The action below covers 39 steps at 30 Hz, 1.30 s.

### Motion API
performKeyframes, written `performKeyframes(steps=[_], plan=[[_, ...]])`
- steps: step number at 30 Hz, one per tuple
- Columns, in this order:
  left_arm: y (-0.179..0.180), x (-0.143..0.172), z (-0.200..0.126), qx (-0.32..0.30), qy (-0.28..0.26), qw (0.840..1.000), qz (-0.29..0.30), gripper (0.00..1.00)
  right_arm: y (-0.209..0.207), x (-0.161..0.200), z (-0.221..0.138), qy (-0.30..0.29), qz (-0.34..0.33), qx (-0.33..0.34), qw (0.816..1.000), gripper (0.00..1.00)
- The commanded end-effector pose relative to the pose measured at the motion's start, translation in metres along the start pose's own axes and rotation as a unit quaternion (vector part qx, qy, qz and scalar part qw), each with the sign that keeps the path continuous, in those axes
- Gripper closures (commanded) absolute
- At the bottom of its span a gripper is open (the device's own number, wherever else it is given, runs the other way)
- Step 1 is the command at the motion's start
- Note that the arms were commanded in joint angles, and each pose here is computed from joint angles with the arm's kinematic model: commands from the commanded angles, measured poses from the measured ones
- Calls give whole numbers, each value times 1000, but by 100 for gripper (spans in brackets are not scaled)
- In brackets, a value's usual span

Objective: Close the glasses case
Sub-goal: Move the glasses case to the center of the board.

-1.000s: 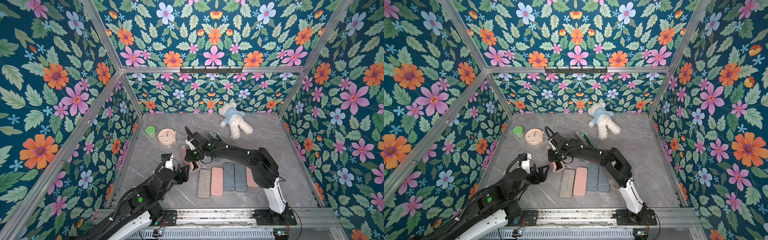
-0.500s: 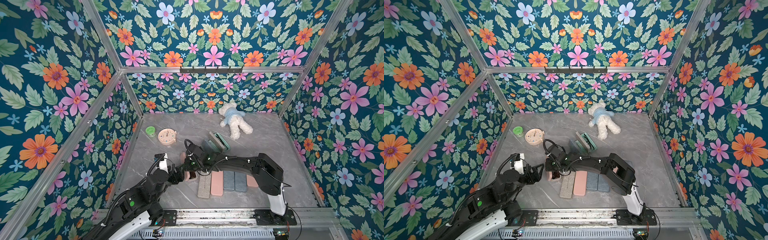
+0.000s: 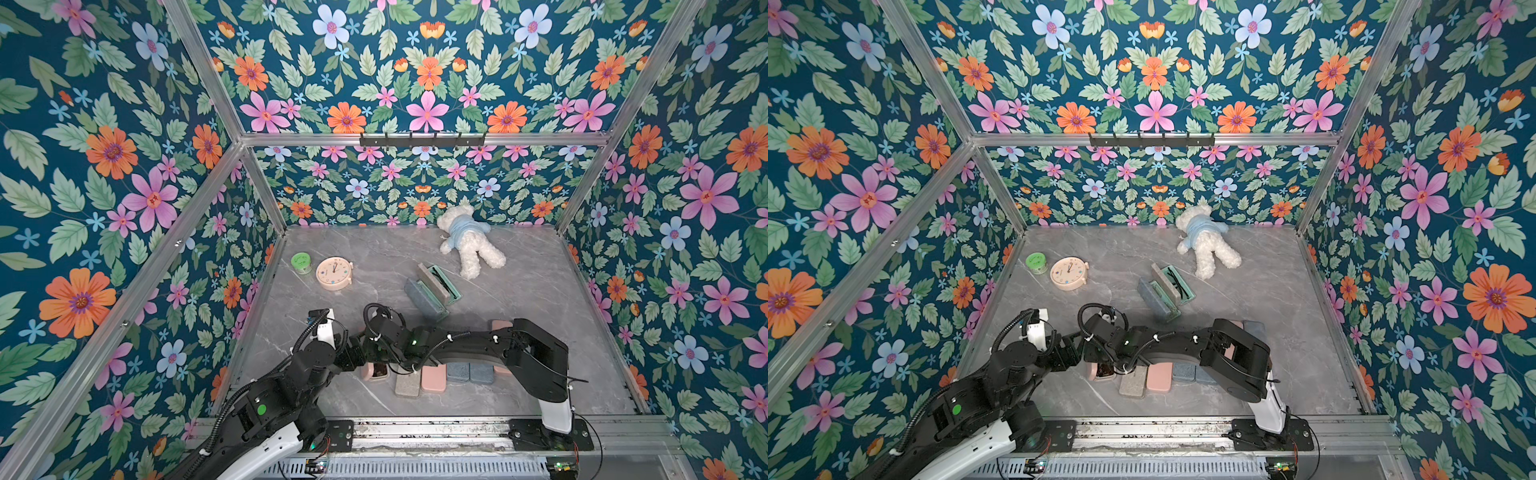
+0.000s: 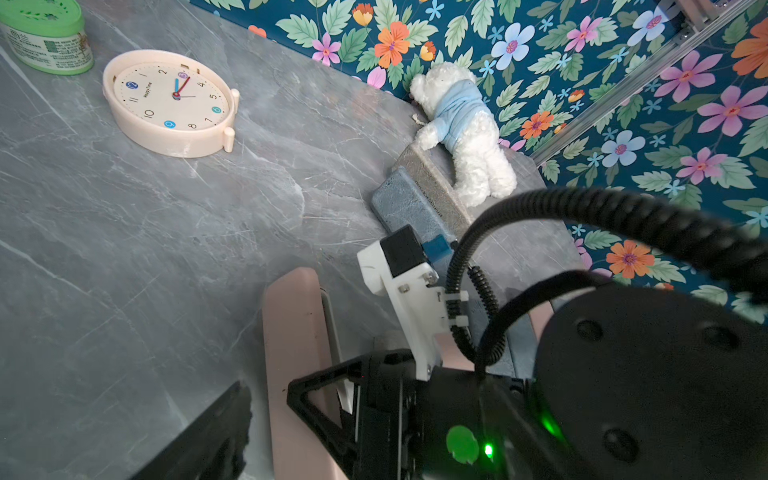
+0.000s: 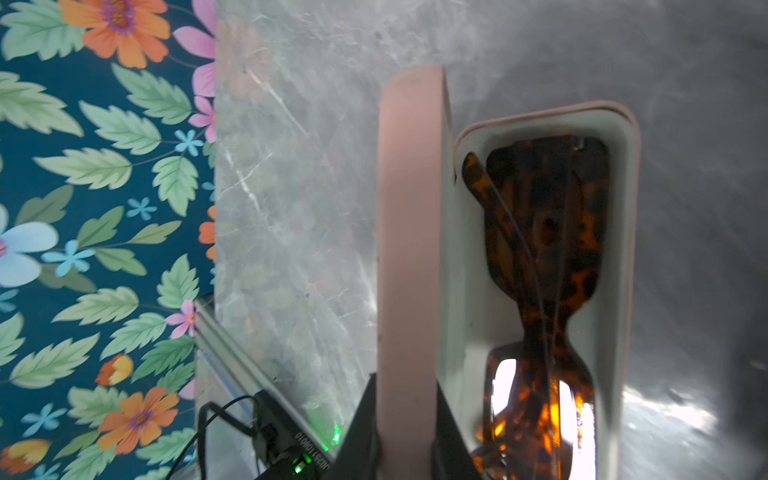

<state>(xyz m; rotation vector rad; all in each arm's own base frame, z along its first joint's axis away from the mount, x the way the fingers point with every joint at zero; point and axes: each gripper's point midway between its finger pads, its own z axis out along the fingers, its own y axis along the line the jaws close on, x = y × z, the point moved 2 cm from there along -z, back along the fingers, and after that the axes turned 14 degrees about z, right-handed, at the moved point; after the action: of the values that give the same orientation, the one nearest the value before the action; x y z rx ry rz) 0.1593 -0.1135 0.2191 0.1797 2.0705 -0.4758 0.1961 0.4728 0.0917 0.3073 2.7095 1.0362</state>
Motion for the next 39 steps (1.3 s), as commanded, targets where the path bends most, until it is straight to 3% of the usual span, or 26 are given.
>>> performKeyframes(steps=[1, 7, 18, 30, 39], plan=[[0, -1, 0, -1, -4, 1000, -7, 12, 8, -5, -5, -33, 40, -22, 998, 98], [0, 1, 0, 2, 0, 1000, -7, 12, -8, -4, -16, -69, 60, -7, 996, 98], [-1, 7, 6, 2, 7, 1000, -4, 11, -26, -2, -15, -81, 89, -2, 993, 94], [-3, 13, 16, -2, 15, 1000, -5, 9, -8, 2, -19, -63, 58, -47, 995, 64], [-1, 12, 14, -7, 17, 1000, -2, 8, -2, 8, -28, -43, 44, -80, 995, 53]])
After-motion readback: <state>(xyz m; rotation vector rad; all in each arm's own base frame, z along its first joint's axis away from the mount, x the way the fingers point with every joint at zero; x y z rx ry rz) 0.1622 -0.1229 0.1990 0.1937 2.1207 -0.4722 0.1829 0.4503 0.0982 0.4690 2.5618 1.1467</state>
